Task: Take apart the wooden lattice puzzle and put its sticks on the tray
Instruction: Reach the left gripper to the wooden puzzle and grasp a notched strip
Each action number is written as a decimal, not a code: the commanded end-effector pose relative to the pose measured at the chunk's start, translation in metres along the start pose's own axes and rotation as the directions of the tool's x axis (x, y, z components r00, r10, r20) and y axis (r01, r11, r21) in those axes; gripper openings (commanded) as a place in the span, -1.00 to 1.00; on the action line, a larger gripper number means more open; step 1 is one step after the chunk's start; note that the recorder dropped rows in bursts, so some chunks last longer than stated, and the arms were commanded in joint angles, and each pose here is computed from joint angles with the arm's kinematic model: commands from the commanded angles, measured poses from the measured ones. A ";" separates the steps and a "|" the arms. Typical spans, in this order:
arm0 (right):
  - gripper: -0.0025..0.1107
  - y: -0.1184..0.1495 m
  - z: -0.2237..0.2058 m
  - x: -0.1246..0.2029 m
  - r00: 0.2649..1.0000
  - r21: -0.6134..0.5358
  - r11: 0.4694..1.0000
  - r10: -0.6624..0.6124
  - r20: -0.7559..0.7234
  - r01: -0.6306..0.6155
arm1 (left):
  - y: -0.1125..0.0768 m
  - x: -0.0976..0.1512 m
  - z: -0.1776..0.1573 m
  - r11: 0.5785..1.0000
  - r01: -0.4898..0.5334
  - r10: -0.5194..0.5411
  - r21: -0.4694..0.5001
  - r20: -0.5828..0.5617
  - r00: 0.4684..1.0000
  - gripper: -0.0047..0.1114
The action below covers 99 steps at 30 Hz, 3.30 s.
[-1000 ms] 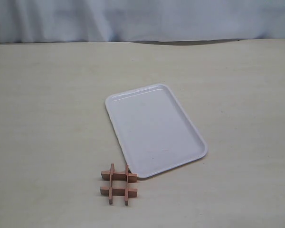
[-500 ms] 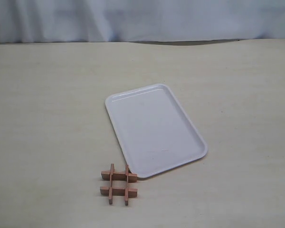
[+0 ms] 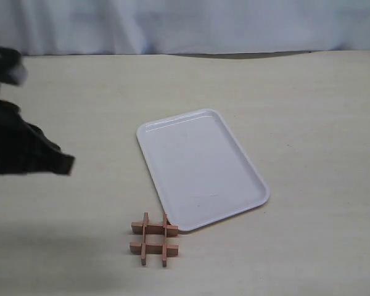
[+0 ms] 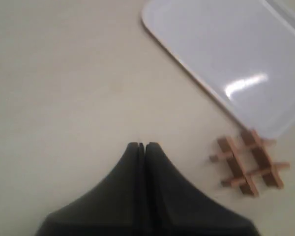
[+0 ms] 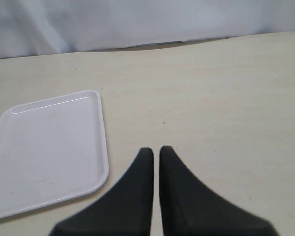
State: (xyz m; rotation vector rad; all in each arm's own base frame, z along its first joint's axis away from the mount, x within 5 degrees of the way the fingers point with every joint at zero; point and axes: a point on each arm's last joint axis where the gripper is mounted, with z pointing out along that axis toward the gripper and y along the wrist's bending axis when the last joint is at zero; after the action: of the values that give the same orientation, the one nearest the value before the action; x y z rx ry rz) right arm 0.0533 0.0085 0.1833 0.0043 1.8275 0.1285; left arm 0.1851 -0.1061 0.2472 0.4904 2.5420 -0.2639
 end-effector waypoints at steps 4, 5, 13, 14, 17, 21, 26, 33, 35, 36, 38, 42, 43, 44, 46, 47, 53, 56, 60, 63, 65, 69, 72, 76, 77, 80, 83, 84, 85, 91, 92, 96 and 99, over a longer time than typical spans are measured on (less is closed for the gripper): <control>-0.87 -0.001 0.001 0.000 1.000 0.008 1.000 0.002 0.001 -0.002 | -0.082 0.015 0.050 0.968 -0.250 0.229 -0.024 -0.325 0.917 -0.92; -0.87 -0.001 0.001 0.000 1.000 0.008 1.000 0.002 0.001 -0.002 | -0.089 0.017 0.053 0.965 -0.260 0.237 -0.021 -0.348 0.907 -0.92; -0.87 -0.001 0.001 0.000 1.000 0.008 1.000 0.002 0.001 -0.002 | -0.125 0.030 0.068 0.987 -0.130 0.156 0.090 -0.420 0.894 -0.92; -0.87 -0.001 0.001 0.000 1.000 0.008 1.000 0.002 0.001 -0.002 | -0.128 0.030 0.070 0.989 -0.106 0.139 0.099 -0.421 0.896 -0.92; -0.87 -0.001 0.001 0.000 1.000 0.008 1.000 0.002 0.001 -0.002 | -0.131 0.032 0.076 0.992 -0.069 0.110 0.110 -0.427 0.898 -0.82; -0.87 -0.001 0.001 0.000 1.000 0.008 1.000 0.002 0.001 -0.002 | -0.132 0.036 0.087 0.997 -0.034 0.065 0.076 -0.453 0.889 -0.36; -0.87 -0.001 0.001 0.000 1.000 0.008 1.000 0.002 0.001 -0.002 | -0.136 0.038 0.100 0.997 0.027 0.008 0.069 -0.452 0.892 0.00; -0.87 -0.001 0.001 0.000 1.000 0.008 1.000 0.002 0.001 -0.002 | -0.135 0.042 0.113 0.998 0.050 -0.033 0.025 -0.465 0.885 -0.02; -0.87 -0.001 0.001 0.000 1.000 0.008 1.000 0.002 0.001 -0.002 | -0.133 0.045 0.118 0.999 0.041 -0.038 -0.004 -0.476 0.879 -0.03; -0.87 -0.001 0.001 0.000 1.000 0.008 1.000 0.002 0.001 -0.002 | -0.132 0.045 0.120 0.999 0.037 -0.041 -0.017 -0.477 0.878 -0.06; -0.87 -0.001 0.001 0.000 1.000 0.008 1.000 0.002 0.001 -0.002 | -0.130 0.045 0.122 0.999 0.017 -0.032 -0.035 -0.467 0.884 -0.13; -0.87 -0.001 0.001 0.000 1.000 0.008 1.000 0.002 0.001 -0.002 | -0.129 0.043 0.123 0.999 0.014 -0.036 -0.053 -0.444 0.895 -0.18; -0.87 -0.001 0.001 0.000 1.000 0.008 1.000 0.002 0.001 -0.002 | -0.128 0.043 0.124 0.998 0.007 -0.032 -0.059 -0.438 0.898 -0.18; -0.87 -0.001 0.001 0.000 1.000 0.008 1.000 0.002 0.001 -0.002 | -0.127 0.042 0.124 0.998 -0.002 -0.025 -0.061 -0.432 0.901 -0.18; -0.87 -0.001 0.001 0.000 1.000 0.008 1.000 0.002 0.001 -0.002 | -0.126 0.041 0.124 0.997 -0.008 -0.024 -0.076 -0.416 0.909 -0.18; -0.87 -0.001 0.001 0.000 1.000 0.008 1.000 0.002 0.001 -0.002 | -0.125 0.040 0.125 0.997 -0.002 -0.032 -0.081 -0.406 0.913 -0.18; -0.87 -0.001 0.001 0.000 1.000 0.008 1.000 0.002 0.001 -0.002 | -0.126 0.039 0.125 0.996 0.010 -0.043 -0.084 -0.395 0.918 -0.18; -0.87 -0.001 0.001 0.000 1.000 0.008 1.000 0.002 0.001 -0.002 | -0.125 0.040 0.125 0.996 0.009 -0.045 -0.091 -0.403 0.914 -0.18; -0.87 -0.001 0.001 0.000 1.000 0.008 1.000 0.002 0.001 -0.002 | -0.126 0.041 0.124 0.995 0.026 -0.063 -0.094 -0.413 0.908 -0.18; -0.87 -0.001 0.001 0.000 1.000 0.008 1.000 0.002 0.001 -0.002 | -0.124 0.044 0.122 0.992 0.033 -0.085 -0.120 -0.452 0.888 -0.18; -0.87 -0.001 0.001 0.000 1.000 0.008 1.000 0.002 0.001 -0.002 | -0.122 0.047 0.121 0.989 0.019 -0.088 -0.146 -0.480 0.873 -0.18; -0.87 -0.001 0.001 0.000 1.000 0.008 1.000 0.002 0.001 -0.002 | -0.121 0.049 0.120 0.987 0.016 -0.094 -0.159 -0.495 0.864 -0.18; -0.87 -0.001 0.001 0.000 1.000 0.008 1.000 0.002 0.001 -0.002 | -0.122 0.049 0.119 0.987 0.037 -0.110 -0.153 -0.502 0.858 -0.18; -0.87 -0.001 0.001 0.000 1.000 0.008 1.000 0.002 0.001 -0.002 | -0.126 0.047 0.121 0.992 0.059 -0.104 -0.109 -0.484 0.869 -0.18; -0.87 -0.001 0.001 0.000 1.000 0.008 1.000 0.002 0.001 -0.002 | -0.127 0.046 0.122 0.993 0.064 -0.104 -0.098 -0.472 0.876 -0.18; -0.87 -0.001 0.001 0.000 1.000 0.008 1.000 0.002 0.001 -0.002 | -0.129 0.044 0.123 0.994 0.071 -0.101 -0.082 -0.453 0.886 -0.18; -0.87 -0.001 0.001 0.000 1.000 0.008 1.000 0.002 0.001 -0.002 | -0.129 0.044 0.123 0.994 0.072 -0.101 -0.081 -0.451 0.887 -0.18; -0.87 -0.001 0.001 0.000 1.000 0.008 1.000 0.002 0.001 -0.002 | -0.129 0.044 0.123 0.994 0.070 -0.099 -0.081 -0.451 0.887 -0.20; -0.87 -0.001 0.001 0.000 1.000 0.008 1.000 0.002 0.001 -0.002 | -0.129 0.044 0.123 0.994 0.069 -0.098 -0.080 -0.449 0.888 -0.24; -0.87 -0.001 0.001 0.000 1.000 0.008 1.000 0.002 0.001 -0.002 | -0.128 0.043 0.123 0.996 0.051 -0.080 -0.078 -0.440 0.894 -0.53; -0.87 -0.001 0.001 0.000 1.000 0.008 1.000 0.002 0.001 -0.002 | -0.128 0.043 0.123 0.996 0.051 -0.080 -0.078 -0.440 0.894 -0.53; -0.87 -0.001 0.001 0.000 1.000 0.008 1.000 0.002 0.001 -0.002 | -0.130 0.043 0.127 0.996 0.062 -0.084 -0.064 -0.426 0.901 -0.53; -0.87 -0.001 0.001 0.000 1.000 0.008 1.000 0.002 0.001 -0.002 | -0.128 0.049 0.135 0.995 0.050 -0.086 -0.090 -0.459 0.884 -0.53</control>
State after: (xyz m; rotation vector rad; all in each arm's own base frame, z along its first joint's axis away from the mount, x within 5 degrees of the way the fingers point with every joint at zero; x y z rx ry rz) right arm 0.0533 0.0085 0.1833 0.0043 1.8275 0.1285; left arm 0.1599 -0.2461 0.1260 0.4650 3.0100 -0.1060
